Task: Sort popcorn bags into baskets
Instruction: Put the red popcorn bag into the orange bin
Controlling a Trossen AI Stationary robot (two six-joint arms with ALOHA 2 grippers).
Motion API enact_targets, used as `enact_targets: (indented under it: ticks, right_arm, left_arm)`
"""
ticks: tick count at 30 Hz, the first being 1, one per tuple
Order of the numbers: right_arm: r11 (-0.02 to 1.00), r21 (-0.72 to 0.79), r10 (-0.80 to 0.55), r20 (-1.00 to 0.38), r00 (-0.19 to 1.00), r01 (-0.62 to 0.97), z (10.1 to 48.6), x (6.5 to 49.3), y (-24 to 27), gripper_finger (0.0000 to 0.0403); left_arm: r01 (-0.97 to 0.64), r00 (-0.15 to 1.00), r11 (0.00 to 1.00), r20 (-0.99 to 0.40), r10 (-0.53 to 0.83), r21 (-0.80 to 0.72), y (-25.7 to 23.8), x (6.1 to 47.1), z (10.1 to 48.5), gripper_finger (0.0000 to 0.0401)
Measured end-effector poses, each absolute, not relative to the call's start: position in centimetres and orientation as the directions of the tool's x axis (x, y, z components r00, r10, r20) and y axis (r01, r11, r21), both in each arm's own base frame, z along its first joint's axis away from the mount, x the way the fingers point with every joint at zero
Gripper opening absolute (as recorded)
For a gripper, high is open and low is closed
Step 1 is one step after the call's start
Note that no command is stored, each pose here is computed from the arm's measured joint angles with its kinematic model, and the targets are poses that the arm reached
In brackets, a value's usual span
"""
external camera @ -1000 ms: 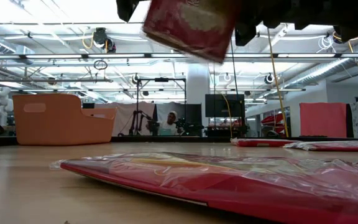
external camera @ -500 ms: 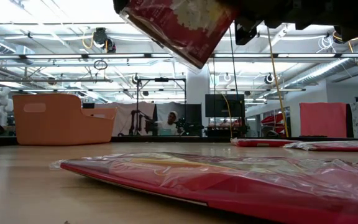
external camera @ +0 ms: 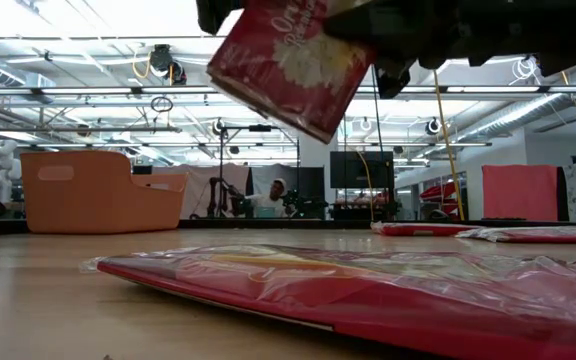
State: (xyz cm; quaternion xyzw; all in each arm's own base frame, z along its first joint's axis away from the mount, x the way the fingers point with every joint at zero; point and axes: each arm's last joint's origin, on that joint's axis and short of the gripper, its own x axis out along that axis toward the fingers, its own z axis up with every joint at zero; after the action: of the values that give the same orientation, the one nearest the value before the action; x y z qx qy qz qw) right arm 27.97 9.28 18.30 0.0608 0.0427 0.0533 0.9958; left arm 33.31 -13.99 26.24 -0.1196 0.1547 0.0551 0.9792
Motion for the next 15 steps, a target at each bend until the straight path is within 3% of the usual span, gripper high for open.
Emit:
enact_targets:
  ticks: [6,15]
  right_arm:
    - [0.979,0.169,0.135,-0.102,0.986,-0.117,18.1,28.1,8.9,0.0014]
    - [0.977,0.178,0.139,-0.112,0.984,-0.118,18.0,28.1,8.8,0.0014]
  left_arm:
    - [-0.238,0.867,0.953,-0.483,0.121,-0.187,-12.0,33.3,24.5,0.0221]
    - [-0.188,0.893,0.969,-0.437,0.102,-0.159,-12.1,33.5,25.0,0.0159]
